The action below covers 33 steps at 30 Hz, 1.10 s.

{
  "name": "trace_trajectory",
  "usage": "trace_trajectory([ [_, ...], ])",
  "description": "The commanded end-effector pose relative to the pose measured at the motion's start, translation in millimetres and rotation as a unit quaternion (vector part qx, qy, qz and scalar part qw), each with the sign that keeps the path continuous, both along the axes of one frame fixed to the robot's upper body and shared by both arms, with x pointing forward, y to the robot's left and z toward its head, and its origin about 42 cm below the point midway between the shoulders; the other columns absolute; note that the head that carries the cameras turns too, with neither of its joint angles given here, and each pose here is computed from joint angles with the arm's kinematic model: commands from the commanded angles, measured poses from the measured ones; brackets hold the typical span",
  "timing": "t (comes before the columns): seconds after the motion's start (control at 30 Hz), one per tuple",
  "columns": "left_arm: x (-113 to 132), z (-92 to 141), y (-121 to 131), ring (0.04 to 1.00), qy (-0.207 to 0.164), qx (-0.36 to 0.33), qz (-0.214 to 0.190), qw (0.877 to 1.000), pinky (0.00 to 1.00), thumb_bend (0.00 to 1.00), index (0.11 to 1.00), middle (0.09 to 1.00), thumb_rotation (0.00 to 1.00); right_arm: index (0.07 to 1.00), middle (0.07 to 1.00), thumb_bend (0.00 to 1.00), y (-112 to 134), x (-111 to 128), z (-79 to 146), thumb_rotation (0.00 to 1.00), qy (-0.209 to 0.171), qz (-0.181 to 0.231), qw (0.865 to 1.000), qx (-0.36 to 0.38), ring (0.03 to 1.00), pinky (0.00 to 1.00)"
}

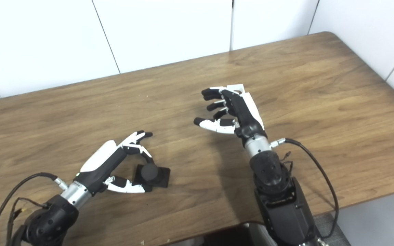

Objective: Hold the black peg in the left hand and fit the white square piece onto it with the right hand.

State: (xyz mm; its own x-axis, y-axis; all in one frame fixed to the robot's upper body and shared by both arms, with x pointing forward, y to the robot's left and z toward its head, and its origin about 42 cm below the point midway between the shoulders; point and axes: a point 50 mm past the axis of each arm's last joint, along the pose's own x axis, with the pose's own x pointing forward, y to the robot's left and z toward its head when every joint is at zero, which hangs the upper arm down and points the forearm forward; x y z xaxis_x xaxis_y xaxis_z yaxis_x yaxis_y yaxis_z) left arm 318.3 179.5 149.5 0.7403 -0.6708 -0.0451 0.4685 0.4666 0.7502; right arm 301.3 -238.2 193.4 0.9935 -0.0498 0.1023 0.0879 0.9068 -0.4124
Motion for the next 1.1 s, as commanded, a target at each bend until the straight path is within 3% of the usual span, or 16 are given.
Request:
trace_trajectory([
  [0.0,-2.2,-3.6,6.2,1.0,0.015,0.018,-0.005,1.0,0.86,0.52,0.491,0.965,0.06,0.692,0.724,0.58,-5.5,15.8,28.4,0.07,-0.077,0.009,0.996,-0.048,0.633,0.5],
  [0.17,-4.0,-6.1,7.1,1.0,0.016,0.016,-0.004,1.0,0.85,0.52,0.49,0.96,0.06,0.679,0.717,0.61,-17.2,28.3,43.2,0.11,-0.101,-0.012,0.99,-0.102,0.667,0.56],
  [0.37,-3.4,-5.3,10.3,1.0,0.019,0.017,-0.001,1.0,0.85,0.52,0.491,0.96,0.05,0.695,0.791,0.6,-36.9,44.7,67.2,0.2,-0.116,-0.04,0.975,-0.186,0.79,0.71],
  [0.43,-3.0,-5.2,11.1,1.0,0.019,0.016,-0.001,1.0,0.84,0.52,0.491,0.96,0.05,0.71,0.812,0.59,-42.0,48.9,72.7,0.23,-0.118,-0.042,0.97,-0.208,0.806,0.69],
  [0.63,-2.4,-3.5,11.6,1.0,0.016,0.017,-0.003,1.0,0.84,0.52,0.491,0.961,0.05,0.756,0.902,0.61,-60.1,64.8,87.0,0.3,-0.094,-0.041,0.959,-0.264,0.893,0.69],
  [0.8,-1.7,-3.6,11.8,1.0,0.015,0.018,-0.002,1.0,0.85,0.52,0.491,0.959,0.05,0.761,0.913,0.62,-76.1,82.3,93.0,0.36,-0.067,-0.039,0.948,-0.31,0.902,0.7],
  [1.07,1.5,-10.2,12.8,1.0,0.024,0.033,0.001,0.999,0.87,0.52,0.491,0.965,0.06,0.752,0.904,0.64,-85.7,103.2,97.8,0.34,-0.047,-0.039,0.94,-0.337,0.893,0.7],
])
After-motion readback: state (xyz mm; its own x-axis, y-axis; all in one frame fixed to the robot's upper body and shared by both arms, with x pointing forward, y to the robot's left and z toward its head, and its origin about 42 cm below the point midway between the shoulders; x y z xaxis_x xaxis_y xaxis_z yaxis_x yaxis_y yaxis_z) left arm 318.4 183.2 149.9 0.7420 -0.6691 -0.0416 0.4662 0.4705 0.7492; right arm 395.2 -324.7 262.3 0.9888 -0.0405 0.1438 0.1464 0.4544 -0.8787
